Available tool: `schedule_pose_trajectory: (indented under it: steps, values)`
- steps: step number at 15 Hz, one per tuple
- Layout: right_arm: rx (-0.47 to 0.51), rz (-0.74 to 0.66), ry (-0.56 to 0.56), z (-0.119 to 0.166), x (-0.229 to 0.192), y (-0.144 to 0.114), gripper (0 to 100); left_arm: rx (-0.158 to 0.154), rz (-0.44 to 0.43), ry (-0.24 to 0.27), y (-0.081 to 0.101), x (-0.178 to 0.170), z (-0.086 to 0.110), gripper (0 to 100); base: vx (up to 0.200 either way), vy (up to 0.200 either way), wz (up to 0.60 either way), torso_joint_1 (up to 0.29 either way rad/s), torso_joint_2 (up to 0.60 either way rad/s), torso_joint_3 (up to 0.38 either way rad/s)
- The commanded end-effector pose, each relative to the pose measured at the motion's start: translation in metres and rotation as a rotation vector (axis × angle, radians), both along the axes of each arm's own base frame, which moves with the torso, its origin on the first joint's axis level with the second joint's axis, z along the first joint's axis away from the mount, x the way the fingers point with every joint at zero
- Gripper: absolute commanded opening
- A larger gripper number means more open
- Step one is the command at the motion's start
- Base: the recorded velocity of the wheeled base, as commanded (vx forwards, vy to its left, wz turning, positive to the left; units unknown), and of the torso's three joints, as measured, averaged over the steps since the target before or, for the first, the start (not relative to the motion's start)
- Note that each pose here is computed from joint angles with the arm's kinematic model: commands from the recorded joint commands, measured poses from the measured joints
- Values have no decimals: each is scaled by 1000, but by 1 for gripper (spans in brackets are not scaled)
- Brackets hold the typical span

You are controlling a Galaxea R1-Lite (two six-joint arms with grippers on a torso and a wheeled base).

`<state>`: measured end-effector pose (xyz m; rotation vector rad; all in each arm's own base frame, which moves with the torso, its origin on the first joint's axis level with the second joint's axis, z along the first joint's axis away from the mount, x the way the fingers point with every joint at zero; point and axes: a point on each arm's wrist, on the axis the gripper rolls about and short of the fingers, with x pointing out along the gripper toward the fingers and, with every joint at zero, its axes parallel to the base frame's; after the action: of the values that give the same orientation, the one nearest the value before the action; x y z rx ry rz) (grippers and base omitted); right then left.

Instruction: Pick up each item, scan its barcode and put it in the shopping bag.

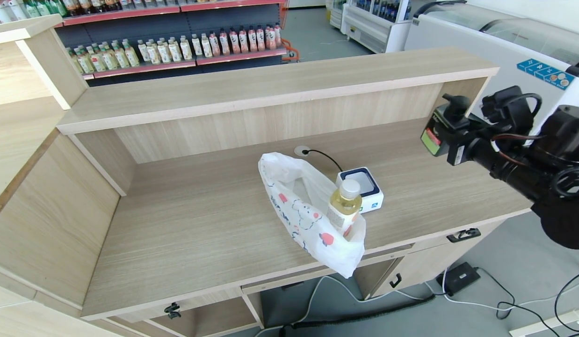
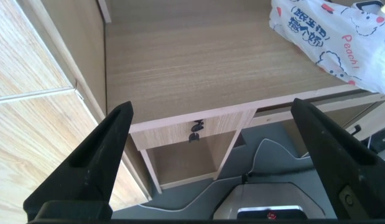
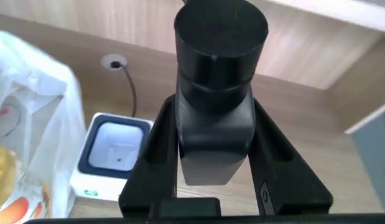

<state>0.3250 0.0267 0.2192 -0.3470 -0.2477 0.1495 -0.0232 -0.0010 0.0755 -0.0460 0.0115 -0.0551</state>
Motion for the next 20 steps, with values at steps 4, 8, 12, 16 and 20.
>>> schedule_pose_trajectory:
  steps: [4, 8, 12, 16, 20]
  values:
    - [-135, -101, -77, 24, -29, 1, 0, 0, 0, -1, 0, 0, 0, 100, 0, 0, 150, 1, 1, 1]
    - [-159, 17, -151, 41, -41, 28, 0, 0, 0, -1, 0, 0, 0, 100, 0, 0, 600, 2, -1, 0]
    - [-135, 165, -121, 33, -36, 53, 0, 0, 0, 1, 0, 0, 0, 100, 0, 0, 150, 1, 1, 1]
    - [64, 343, 131, -21, -3, 61, 0, 0, 0, -1, 0, 0, 0, 100, 0, 0, 0, 0, 0, 0]
    - [147, 304, 265, -59, 20, 50, 0, 0, 0, -1, 0, 0, 0, 100, 0, 0, 0, 0, 0, 0]
